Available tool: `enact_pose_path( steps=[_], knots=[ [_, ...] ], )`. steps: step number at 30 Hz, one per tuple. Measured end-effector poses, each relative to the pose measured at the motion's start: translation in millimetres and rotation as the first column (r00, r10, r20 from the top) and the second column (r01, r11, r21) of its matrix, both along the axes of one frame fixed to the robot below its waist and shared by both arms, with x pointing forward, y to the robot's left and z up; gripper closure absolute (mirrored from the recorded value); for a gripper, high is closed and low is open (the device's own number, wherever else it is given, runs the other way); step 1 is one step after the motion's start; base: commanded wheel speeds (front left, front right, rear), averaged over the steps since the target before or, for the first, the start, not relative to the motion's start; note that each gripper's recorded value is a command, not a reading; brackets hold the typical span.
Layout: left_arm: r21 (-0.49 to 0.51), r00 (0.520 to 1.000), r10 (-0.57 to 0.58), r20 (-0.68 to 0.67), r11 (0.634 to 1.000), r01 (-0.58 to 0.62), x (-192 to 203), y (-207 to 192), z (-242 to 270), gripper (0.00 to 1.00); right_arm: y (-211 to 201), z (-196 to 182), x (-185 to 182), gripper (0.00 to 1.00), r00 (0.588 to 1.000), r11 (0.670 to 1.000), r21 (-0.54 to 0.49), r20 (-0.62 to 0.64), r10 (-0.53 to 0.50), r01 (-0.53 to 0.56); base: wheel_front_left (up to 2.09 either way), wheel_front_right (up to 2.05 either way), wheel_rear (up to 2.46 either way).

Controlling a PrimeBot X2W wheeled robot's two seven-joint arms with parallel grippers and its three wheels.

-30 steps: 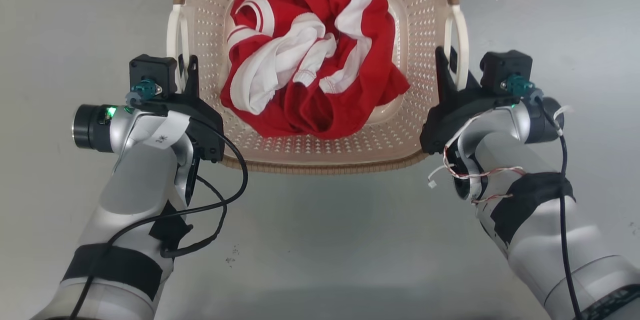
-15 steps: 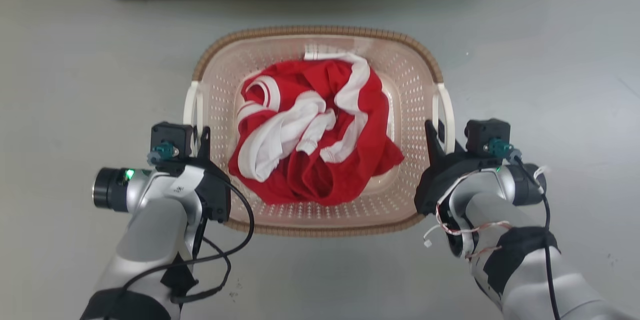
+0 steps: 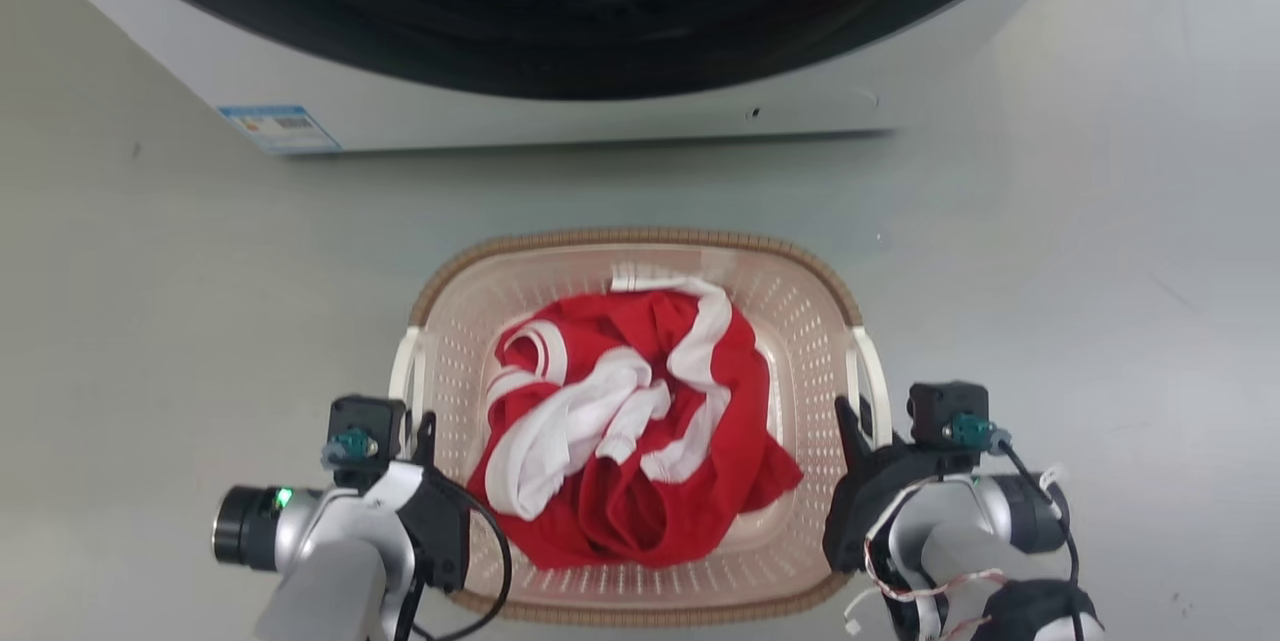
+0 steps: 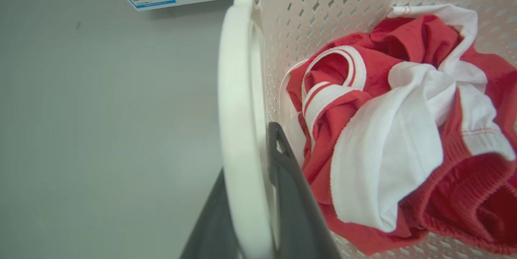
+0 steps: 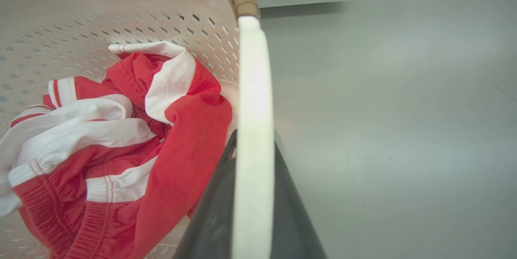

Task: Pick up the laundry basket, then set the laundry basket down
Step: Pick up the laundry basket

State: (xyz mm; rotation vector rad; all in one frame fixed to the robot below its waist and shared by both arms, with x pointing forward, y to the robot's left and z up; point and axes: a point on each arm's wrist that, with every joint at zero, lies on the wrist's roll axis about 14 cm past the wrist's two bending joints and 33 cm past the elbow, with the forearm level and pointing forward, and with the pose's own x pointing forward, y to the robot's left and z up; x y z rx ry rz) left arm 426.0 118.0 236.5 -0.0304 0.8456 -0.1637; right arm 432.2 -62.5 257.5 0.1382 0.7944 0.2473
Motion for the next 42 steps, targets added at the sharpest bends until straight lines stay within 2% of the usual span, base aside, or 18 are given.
enact_pose_path(
  steps=[26, 42],
  knots=[
    [-0.018, 0.996, -0.031, -0.078, 0.999, 0.030, -114, -9, 39, 1.00, -4, 38, -119, 1.00, 0.992, 1.000, -0.008, -0.128, 0.011, -0.012, 0.00, 0.00, 0.00],
    [-0.020, 0.997, -0.026, -0.070, 1.000, 0.025, -147, -13, 57, 1.00, -4, 53, -155, 1.00, 0.991, 1.000, 0.000, -0.131, 0.005, -0.005, 0.00, 0.00, 0.00]
  ],
)
